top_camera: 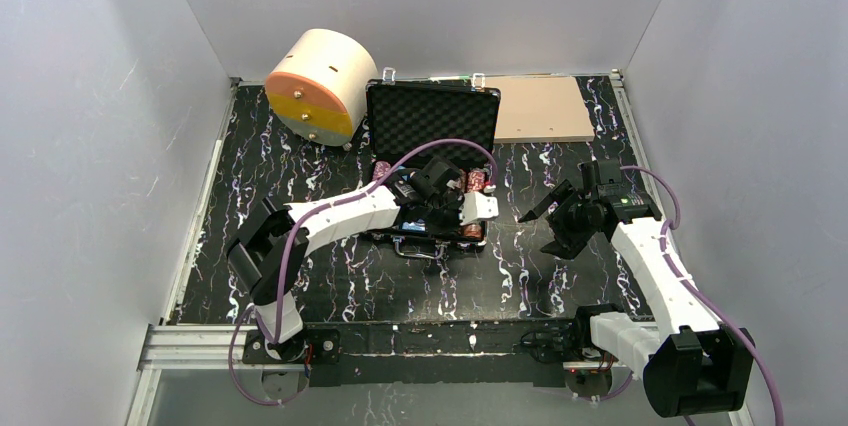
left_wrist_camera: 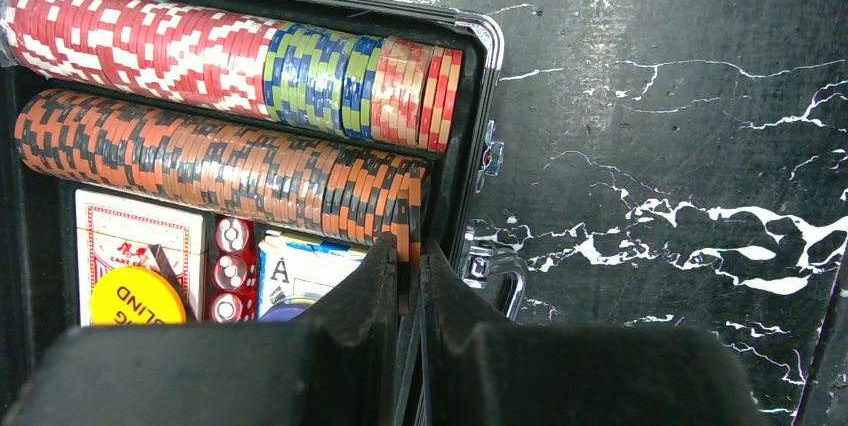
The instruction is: Pack up texas hold em set
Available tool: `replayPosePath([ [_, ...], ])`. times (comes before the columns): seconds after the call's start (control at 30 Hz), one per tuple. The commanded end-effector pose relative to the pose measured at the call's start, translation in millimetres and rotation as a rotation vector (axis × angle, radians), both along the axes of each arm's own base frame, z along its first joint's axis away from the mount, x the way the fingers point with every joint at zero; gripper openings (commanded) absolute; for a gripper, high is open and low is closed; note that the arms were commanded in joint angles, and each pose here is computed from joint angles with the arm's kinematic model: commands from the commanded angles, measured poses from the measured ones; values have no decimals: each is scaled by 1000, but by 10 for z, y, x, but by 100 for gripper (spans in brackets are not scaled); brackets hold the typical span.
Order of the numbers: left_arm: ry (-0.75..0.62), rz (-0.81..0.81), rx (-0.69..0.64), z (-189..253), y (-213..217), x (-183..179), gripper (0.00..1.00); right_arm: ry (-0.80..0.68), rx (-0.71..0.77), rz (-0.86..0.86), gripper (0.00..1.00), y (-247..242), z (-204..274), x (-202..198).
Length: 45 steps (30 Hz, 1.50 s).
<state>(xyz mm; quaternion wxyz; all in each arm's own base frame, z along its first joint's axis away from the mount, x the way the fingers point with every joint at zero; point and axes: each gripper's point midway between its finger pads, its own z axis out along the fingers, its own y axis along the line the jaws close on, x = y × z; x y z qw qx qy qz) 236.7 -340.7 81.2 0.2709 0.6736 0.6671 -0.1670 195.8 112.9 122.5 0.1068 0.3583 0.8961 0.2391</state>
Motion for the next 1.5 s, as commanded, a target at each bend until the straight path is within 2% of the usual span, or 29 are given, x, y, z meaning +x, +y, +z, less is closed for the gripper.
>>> replayPosePath([
  [0.0, 7, -28, -2, 74, 33, -30, 0, -16, 11, 0, 85, 4, 28, 5],
  [0.37, 7, -29, 42, -31, 76, 10, 0, -12, 11, 1, 84, 3, 22, -13],
  [0.77, 12, 35, 29, -23, -81, 162, 33, -16, 14, 2, 85, 7, 37, -4],
  [0.97, 3, 7, -42, 227, -44, 115, 50, -35, 6, 17, 85, 3, 70, 20],
  [1.1, 22, 17, -101, 414, 26, 103, 57, -84, 41, 82, 84, 85, 142, 75],
  [1.17, 36, 31, -128, 492, 65, 115, 57, -134, 113, 151, 83, 220, 222, 124],
  [1.3, 27, 110, -193, 683, 170, 217, 57, -239, 248, 236, 76, 482, 326, 246],
  [1.47, -38, 399, -294, 869, 377, 451, 57, -330, 332, 350, 54, 985, 395, 365],
])
